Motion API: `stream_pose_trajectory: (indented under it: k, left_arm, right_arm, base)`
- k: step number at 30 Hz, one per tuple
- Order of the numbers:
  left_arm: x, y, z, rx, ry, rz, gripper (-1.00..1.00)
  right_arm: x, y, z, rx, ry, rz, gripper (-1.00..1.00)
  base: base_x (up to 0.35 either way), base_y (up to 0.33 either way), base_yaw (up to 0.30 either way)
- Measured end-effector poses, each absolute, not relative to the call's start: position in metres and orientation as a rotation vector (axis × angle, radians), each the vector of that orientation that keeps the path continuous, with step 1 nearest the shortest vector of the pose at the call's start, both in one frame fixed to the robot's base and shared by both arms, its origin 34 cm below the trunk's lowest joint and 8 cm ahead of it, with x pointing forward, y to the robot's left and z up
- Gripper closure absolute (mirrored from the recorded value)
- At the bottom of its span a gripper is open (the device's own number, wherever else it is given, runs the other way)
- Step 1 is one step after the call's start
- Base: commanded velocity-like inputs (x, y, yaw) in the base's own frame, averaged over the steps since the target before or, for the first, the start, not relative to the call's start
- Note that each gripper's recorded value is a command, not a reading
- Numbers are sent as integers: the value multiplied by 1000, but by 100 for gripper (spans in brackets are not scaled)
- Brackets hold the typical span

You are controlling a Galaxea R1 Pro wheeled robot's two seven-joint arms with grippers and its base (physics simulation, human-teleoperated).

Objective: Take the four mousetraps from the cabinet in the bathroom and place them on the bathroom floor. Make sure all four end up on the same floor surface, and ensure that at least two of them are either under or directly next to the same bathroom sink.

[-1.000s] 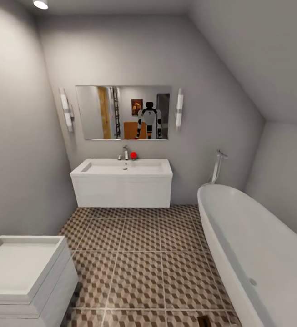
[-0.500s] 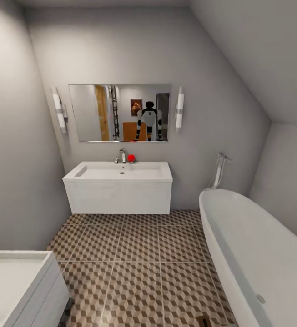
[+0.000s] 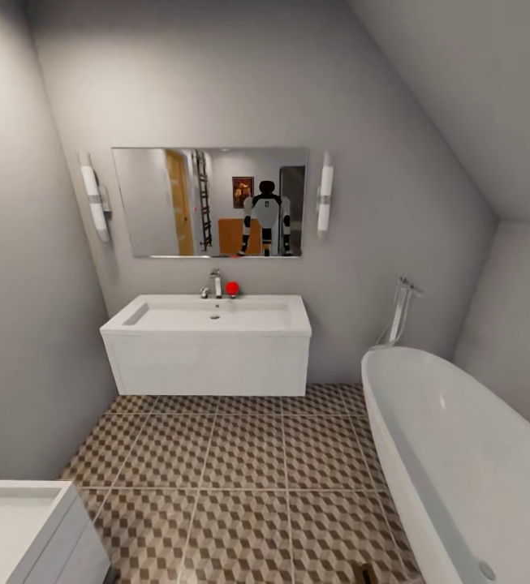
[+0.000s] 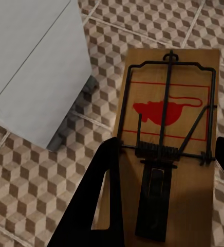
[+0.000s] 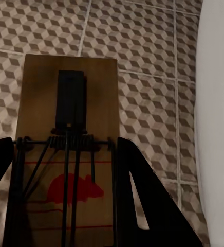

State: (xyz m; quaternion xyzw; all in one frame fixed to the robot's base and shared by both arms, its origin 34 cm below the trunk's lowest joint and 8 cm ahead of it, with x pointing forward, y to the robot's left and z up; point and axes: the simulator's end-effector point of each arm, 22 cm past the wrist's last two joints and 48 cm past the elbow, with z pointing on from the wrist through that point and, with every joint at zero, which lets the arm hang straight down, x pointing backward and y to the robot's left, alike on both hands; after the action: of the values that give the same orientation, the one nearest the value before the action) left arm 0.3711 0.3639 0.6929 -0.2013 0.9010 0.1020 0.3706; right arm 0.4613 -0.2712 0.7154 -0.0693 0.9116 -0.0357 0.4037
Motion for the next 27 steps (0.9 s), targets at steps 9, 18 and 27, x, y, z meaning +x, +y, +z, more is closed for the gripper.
stream_pose_trajectory:
  k: [9, 18, 27]
  left_arm:
    - [371, 364, 693, -516, 2311, 262, 100]
    - [371, 364, 693, -516, 2311, 262, 100]
    - [371, 364, 693, -517, 2311, 261, 100]
  right_arm:
    - [461, -271, 715, -175, 2302, -90, 100]
    - [461, -271, 715, -177, 2302, -90, 100]
    - [461, -271, 715, -177, 2302, -90, 100]
  base:
    - [324, 0, 0]
    - [324, 0, 0]
    - [324, 0, 0]
